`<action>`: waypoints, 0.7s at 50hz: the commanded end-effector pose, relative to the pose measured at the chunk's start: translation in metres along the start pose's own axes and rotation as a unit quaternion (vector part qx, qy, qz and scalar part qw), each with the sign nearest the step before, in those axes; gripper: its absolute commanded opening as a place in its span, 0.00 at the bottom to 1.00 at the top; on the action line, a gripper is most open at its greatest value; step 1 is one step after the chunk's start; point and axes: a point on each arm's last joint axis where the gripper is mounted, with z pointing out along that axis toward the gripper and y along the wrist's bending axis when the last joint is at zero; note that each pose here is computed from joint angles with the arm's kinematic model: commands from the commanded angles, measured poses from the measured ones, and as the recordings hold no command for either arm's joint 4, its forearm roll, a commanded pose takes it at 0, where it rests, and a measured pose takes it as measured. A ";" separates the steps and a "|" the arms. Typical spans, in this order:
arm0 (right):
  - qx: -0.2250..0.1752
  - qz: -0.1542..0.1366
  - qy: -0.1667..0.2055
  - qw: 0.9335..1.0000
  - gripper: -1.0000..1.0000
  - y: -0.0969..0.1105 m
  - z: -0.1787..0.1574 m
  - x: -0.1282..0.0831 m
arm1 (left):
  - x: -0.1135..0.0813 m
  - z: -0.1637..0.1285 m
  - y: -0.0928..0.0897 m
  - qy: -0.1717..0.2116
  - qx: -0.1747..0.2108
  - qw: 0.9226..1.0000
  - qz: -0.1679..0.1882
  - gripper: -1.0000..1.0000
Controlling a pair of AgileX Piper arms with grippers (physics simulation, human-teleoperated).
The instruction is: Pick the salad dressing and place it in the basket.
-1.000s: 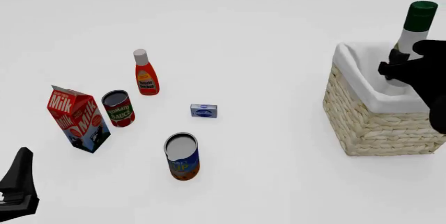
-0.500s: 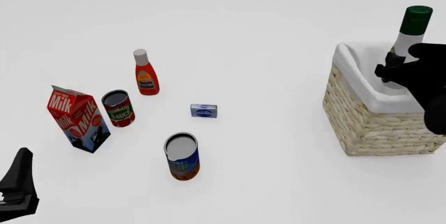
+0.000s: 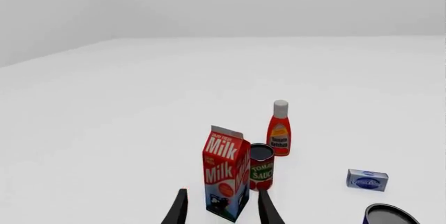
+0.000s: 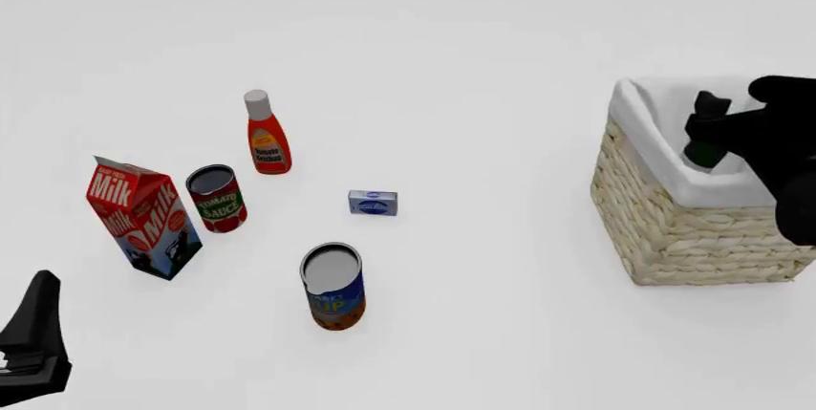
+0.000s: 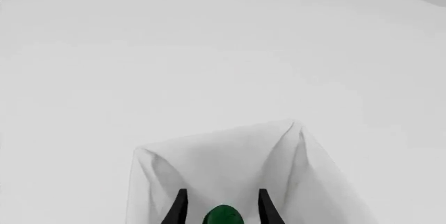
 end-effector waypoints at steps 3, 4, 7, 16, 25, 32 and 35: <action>-0.008 -0.001 -0.007 1.000 1.00 0.005 -0.006 -0.005 | 0.000 0.000 0.000 0.000 0.000 1.000 0.000 1.00; -0.009 -0.001 -0.008 1.000 1.00 0.006 -0.007 -0.006 | 0.000 0.000 0.000 0.000 0.000 1.000 0.000 1.00; -0.010 -0.002 -0.010 1.000 1.00 0.006 -0.010 -0.008 | 0.000 0.000 0.000 0.000 0.000 1.000 0.000 1.00; -0.016 -0.006 -0.026 1.000 1.00 0.009 -0.034 -0.019 | 0.000 0.000 0.000 0.000 0.002 1.000 0.001 1.00; -0.021 -0.013 -0.043 0.999 1.00 0.011 -0.066 -0.025 | 0.000 0.000 0.000 0.001 0.003 1.000 0.002 1.00; -0.028 -0.022 -0.055 0.998 1.00 0.014 -0.097 -0.026 | 0.000 0.000 -0.001 0.000 0.006 1.000 0.002 1.00; -0.033 -0.024 -0.059 0.997 1.00 0.015 -0.111 -0.026 | 0.000 0.000 -0.001 -0.001 0.008 1.000 0.003 1.00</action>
